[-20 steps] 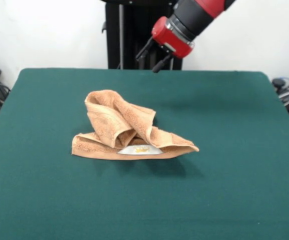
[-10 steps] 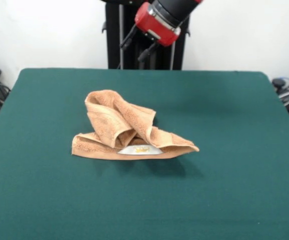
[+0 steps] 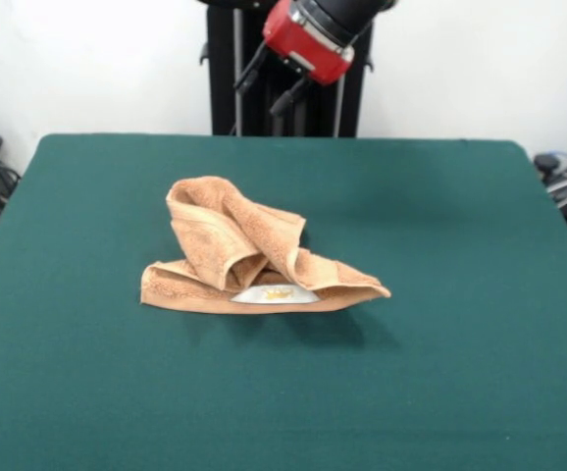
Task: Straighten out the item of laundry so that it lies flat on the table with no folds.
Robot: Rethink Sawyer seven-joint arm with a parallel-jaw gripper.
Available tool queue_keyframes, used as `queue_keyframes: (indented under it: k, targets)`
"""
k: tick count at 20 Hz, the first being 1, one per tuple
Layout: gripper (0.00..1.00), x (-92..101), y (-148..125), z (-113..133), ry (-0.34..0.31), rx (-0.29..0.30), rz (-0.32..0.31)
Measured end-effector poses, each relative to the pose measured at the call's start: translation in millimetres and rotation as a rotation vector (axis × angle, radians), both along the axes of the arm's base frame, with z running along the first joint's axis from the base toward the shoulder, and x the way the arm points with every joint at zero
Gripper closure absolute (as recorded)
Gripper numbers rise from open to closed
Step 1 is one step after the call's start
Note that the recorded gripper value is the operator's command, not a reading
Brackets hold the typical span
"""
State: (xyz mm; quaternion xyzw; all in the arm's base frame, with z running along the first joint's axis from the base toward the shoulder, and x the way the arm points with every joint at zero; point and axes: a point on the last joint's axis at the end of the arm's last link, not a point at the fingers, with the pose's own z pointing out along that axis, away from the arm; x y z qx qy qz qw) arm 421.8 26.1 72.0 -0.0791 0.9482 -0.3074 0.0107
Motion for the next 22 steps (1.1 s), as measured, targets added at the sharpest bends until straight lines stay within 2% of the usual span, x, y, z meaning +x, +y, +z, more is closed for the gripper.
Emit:
queue_keyframes:
  k: [16, 22]
  targets:
    - [0.0, -10.9, 8.1, -3.2, 0.043, -0.016, 0.075]
    - [0.0, -15.4, 8.3, -2.6, 0.069, -0.02, 0.079]
